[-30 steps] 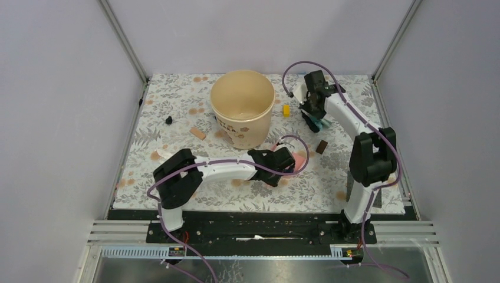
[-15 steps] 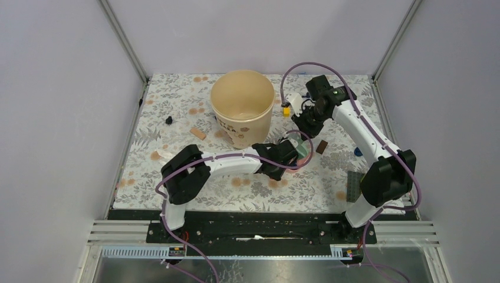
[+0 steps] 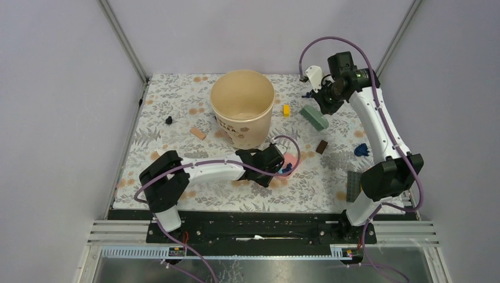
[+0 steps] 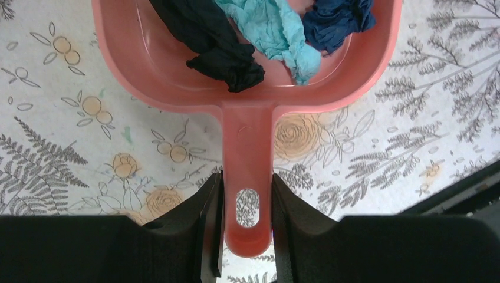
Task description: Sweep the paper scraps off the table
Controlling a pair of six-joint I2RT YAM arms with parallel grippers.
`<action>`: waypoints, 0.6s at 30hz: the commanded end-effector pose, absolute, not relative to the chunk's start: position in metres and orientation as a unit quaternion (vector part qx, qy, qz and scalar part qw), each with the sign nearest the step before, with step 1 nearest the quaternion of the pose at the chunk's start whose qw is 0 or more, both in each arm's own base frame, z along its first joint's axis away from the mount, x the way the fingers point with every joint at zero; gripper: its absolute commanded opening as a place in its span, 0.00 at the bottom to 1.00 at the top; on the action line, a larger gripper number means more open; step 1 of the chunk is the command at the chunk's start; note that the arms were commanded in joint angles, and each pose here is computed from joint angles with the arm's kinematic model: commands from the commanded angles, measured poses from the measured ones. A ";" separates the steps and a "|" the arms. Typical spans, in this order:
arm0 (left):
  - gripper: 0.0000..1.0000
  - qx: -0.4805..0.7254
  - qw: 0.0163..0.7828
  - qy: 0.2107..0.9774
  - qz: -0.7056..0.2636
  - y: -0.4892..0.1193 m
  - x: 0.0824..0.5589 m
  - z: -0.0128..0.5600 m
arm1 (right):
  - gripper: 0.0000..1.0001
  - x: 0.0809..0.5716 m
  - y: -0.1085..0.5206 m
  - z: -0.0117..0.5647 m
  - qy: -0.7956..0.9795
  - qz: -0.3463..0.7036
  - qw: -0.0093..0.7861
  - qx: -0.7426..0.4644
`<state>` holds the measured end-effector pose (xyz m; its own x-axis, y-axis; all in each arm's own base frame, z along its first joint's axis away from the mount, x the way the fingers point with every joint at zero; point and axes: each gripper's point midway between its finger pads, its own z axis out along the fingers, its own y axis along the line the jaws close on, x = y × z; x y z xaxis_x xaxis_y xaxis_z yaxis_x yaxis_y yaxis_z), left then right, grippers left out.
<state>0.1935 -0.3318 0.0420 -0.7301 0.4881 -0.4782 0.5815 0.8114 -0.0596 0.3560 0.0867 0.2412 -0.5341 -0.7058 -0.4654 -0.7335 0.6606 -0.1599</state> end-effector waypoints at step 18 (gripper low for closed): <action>0.00 0.306 0.195 0.921 -0.140 -0.325 0.153 0.058 | 0.00 0.593 0.059 0.211 0.735 -0.297 0.425 -0.436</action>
